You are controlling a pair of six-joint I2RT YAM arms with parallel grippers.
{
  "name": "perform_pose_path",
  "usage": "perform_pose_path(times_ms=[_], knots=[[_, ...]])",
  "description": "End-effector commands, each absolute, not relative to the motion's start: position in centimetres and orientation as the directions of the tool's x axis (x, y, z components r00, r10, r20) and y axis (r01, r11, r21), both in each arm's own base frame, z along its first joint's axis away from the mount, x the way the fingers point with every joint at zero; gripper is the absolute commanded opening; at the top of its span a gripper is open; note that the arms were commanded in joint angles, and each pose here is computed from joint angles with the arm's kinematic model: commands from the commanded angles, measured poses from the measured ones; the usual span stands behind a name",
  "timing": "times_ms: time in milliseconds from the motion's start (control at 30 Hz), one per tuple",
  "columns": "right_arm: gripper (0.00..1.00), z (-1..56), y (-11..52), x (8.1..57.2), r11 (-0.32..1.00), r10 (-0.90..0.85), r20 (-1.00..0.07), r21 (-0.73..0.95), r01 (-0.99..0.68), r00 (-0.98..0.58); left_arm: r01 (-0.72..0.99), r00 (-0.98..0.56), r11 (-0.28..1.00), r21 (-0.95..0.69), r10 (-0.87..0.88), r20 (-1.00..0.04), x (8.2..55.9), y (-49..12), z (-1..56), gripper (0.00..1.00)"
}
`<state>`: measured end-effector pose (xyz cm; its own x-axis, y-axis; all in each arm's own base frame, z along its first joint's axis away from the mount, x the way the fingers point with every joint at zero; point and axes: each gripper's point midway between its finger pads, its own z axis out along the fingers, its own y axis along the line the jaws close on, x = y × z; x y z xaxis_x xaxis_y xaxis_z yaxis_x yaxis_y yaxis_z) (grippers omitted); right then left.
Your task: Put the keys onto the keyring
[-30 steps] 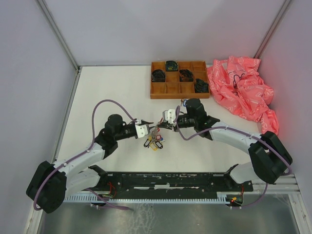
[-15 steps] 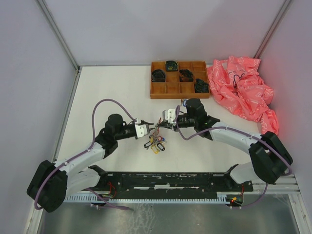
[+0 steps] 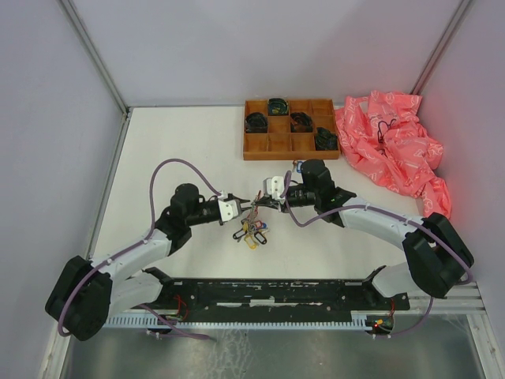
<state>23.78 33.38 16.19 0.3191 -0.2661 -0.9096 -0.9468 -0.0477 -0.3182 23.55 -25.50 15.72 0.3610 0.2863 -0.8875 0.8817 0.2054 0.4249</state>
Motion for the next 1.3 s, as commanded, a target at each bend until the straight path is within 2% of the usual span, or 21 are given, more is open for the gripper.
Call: perform_pose_path(times_ms=[0, 933, 1033, 1133, 1167, 1267], knots=[[0.01, 19.1, 34.2, 23.9, -0.049, -0.194, -0.902, -0.383, -0.922, 0.385, 0.88, 0.38, 0.211, 0.425, 0.225, -0.897, 23.6, -26.1, 17.4, 0.28], [0.01, 18.5, 34.5, 22.7, -0.13, -0.195, -0.912, -0.341, -0.931, 0.361, 0.896, 0.376, 0.172, 0.41, 0.197, -0.905, 23.6, -27.0, 17.9, 0.17], [0.01, 18.4, 34.5, 22.8, -0.132, -0.203, -0.91, -0.341, -0.931, 0.362, 0.895, 0.38, 0.169, 0.412, 0.192, -0.905, 23.5, -27.0, 18.1, 0.14], [0.01, 18.3, 34.4, 22.8, -0.132, -0.21, -0.908, -0.341, -0.931, 0.363, 0.892, 0.386, 0.17, 0.418, 0.191, -0.902, 23.5, -27.0, 18.2, 0.07], [0.03, 18.2, 34.3, 22.9, -0.127, -0.218, -0.906, -0.341, -0.931, 0.362, 0.891, 0.387, 0.171, 0.42, 0.194, -0.901, 23.5, -26.9, 18.2, 0.04], [0.12, 18.1, 34.1, 23.4, -0.097, -0.243, -0.902, -0.342, -0.935, 0.356, 0.883, 0.391, 0.188, 0.43, 0.214, -0.895, 23.8, -26.6, 18.1, 0.03]])
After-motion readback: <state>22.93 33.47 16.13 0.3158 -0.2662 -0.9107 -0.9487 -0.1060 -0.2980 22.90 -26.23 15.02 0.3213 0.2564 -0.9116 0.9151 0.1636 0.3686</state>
